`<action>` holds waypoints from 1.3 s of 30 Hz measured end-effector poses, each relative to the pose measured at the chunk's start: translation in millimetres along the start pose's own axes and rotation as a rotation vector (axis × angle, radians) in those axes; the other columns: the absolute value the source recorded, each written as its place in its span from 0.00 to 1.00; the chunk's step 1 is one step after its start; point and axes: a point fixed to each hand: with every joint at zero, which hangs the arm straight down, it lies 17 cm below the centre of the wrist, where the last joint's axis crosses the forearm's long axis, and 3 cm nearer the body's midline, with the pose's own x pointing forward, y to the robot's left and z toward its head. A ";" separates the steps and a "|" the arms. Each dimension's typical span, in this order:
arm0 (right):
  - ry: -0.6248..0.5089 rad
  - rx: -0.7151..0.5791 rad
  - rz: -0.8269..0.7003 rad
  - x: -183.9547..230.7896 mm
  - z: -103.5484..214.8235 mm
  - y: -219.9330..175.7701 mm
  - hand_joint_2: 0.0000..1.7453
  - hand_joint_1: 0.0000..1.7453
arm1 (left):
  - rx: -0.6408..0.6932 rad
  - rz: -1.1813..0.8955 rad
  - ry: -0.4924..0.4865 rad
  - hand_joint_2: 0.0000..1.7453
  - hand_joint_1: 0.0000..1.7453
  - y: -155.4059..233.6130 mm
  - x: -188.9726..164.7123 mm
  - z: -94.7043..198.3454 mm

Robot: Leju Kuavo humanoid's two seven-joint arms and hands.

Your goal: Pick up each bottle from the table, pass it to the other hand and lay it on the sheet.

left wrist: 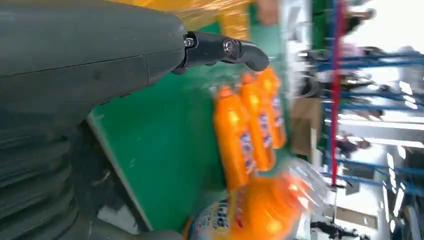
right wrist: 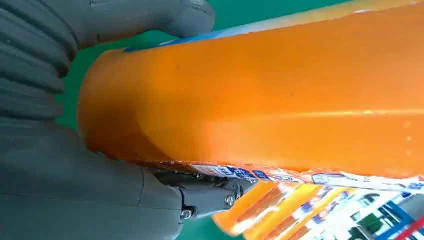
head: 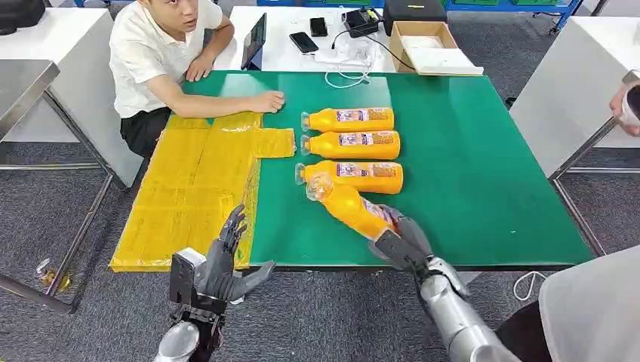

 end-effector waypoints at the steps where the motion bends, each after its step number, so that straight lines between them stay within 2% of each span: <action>1: -0.021 -0.009 -0.017 7.8 -0.9 3.3 1.00 1.00 | 0.012 0.029 0.024 1.00 0.00 2.6 -4.1 1.3; 8: -0.130 0.021 -0.084 57.4 -4.7 48.1 1.00 1.00 | -0.016 0.181 0.102 1.00 0.00 -4.4 -15.0 7.1; 17: -0.178 0.081 -0.086 81.9 -6.4 82.5 1.00 1.00 | -0.043 0.195 0.117 1.00 0.00 -11.8 -17.5 9.4; 22: -0.204 0.169 -0.064 111.6 -12.2 132.8 1.00 1.00 | -0.007 0.133 0.085 1.00 0.00 -10.3 -13.8 3.4; 26: -0.232 0.243 -0.024 128.0 -5.3 175.4 1.00 1.00 | 0.026 0.098 0.056 1.00 0.00 -9.2 -8.0 -1.2; 39: -0.237 0.293 0.002 133.0 1.6 199.7 1.00 1.00 | 0.049 0.097 0.034 1.00 0.00 -8.1 -2.3 -2.8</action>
